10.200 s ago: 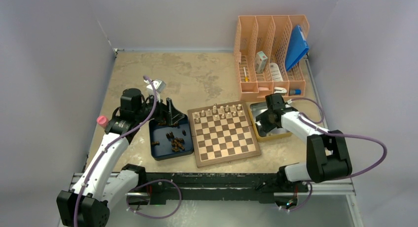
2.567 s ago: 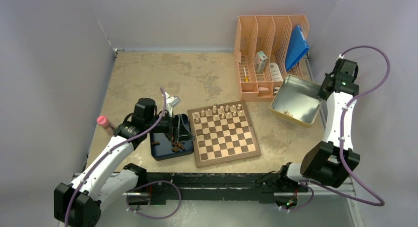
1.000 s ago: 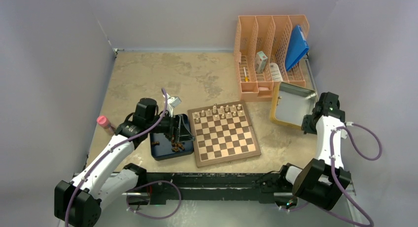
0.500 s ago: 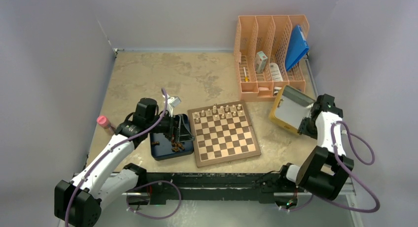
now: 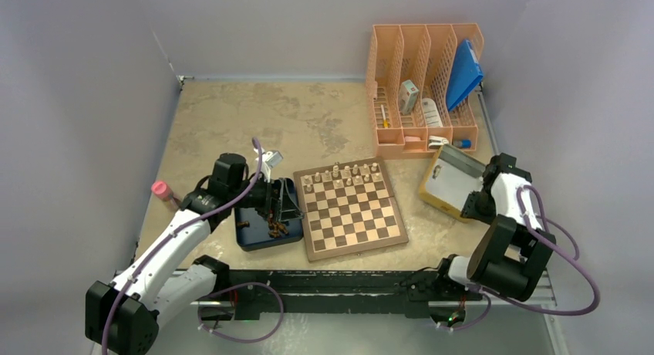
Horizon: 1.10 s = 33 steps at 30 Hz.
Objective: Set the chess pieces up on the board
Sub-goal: Adjust the storage box at the center of the board.
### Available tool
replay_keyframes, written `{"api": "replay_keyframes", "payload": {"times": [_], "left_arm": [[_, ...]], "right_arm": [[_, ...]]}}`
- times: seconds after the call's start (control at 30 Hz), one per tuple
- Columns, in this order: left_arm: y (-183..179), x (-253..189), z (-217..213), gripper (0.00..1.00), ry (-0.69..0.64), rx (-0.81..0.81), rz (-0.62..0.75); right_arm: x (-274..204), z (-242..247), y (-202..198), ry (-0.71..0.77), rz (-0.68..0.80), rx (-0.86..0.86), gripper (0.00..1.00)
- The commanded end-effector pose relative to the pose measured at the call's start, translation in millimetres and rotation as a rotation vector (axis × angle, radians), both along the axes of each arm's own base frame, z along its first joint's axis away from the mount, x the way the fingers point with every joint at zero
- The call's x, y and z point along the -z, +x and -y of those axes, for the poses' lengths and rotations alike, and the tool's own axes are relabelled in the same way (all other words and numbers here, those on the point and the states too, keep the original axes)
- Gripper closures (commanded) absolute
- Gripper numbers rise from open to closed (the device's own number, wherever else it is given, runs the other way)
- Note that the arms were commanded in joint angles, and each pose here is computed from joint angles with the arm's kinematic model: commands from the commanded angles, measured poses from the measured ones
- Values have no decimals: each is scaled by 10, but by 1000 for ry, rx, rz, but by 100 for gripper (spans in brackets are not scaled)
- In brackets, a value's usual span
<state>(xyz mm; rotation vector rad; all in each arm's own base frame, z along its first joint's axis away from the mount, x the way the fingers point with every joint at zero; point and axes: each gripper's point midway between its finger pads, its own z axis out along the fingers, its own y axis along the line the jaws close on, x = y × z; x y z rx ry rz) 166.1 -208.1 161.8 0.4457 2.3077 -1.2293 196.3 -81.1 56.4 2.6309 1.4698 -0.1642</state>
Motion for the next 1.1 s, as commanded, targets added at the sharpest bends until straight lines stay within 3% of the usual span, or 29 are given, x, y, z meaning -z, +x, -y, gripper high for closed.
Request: {"api": "replay_keyframes", "payload": {"times": [0.0, 0.27, 0.47, 0.63, 0.83, 0.97, 1.07], "left_arm": [[83, -183, 40, 24, -15, 2, 52], [92, -148, 40, 24, -6, -1, 36], [108, -137, 30, 24, 1, -11, 40], [110, -150, 21, 24, 0, -18, 50], [77, -198, 33, 23, -18, -2, 65], [73, -208, 31, 23, -21, -1, 74], [77, -205, 33, 23, -23, -1, 76]], "right_arm": [[19, -19, -135, -11, -5, 85, 100], [89, 0, -5, -7, 32, 36, 100], [-110, 74, -15, -61, 48, 11, 70], [-339, 172, 55, -123, 83, -62, 59], [-762, 418, 448, -285, 212, -314, 46], [-1014, 625, 600, -400, 174, -520, 46], [-960, 557, 807, -403, 203, -804, 49]]}}
